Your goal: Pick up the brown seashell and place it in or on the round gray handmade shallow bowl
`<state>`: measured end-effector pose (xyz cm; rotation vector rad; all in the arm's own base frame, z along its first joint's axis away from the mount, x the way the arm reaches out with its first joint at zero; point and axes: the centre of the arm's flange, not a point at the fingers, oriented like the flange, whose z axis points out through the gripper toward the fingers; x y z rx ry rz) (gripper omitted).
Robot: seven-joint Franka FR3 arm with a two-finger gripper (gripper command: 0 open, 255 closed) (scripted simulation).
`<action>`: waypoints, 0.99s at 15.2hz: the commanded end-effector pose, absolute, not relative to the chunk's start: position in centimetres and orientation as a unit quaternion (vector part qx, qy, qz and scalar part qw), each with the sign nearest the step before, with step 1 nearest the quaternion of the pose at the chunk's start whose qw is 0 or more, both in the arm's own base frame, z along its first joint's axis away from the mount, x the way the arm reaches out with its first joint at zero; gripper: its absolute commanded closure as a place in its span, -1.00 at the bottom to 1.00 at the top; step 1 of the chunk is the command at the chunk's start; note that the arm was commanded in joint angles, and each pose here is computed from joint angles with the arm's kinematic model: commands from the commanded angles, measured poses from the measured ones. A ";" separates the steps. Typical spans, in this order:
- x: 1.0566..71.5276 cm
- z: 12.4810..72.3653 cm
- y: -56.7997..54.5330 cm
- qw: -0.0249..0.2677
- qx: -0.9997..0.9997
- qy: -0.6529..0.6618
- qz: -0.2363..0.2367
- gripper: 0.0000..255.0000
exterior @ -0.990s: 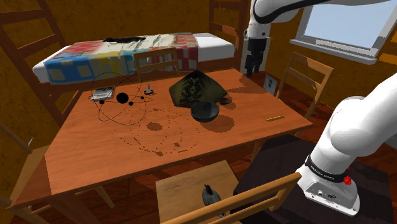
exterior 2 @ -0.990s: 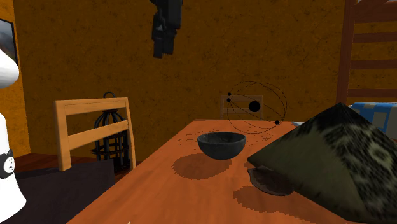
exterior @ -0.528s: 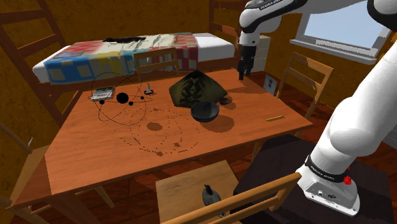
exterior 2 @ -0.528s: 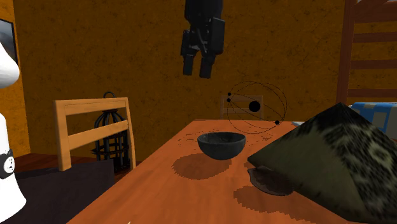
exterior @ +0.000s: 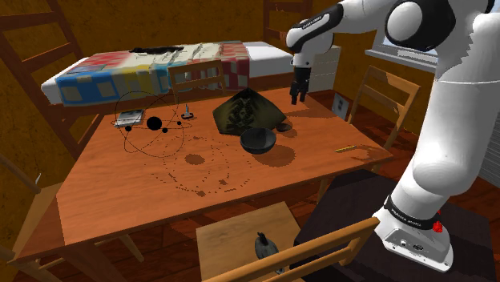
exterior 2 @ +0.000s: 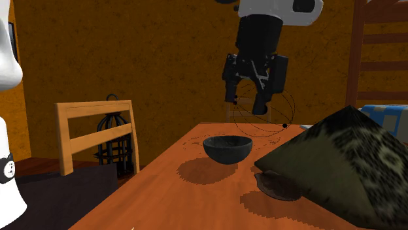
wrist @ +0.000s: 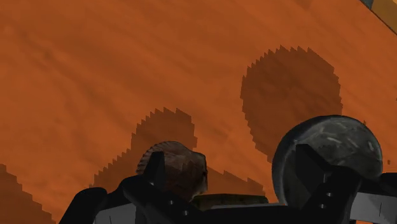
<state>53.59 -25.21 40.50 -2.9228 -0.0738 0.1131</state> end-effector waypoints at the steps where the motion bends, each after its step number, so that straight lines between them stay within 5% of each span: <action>1: 55.2 38.6 -26.7 0.116 -0.992 -0.026 0.038 -1.00; 15: 62.8 28.7 -32.7 0.151 -0.987 -0.028 0.039 -1.00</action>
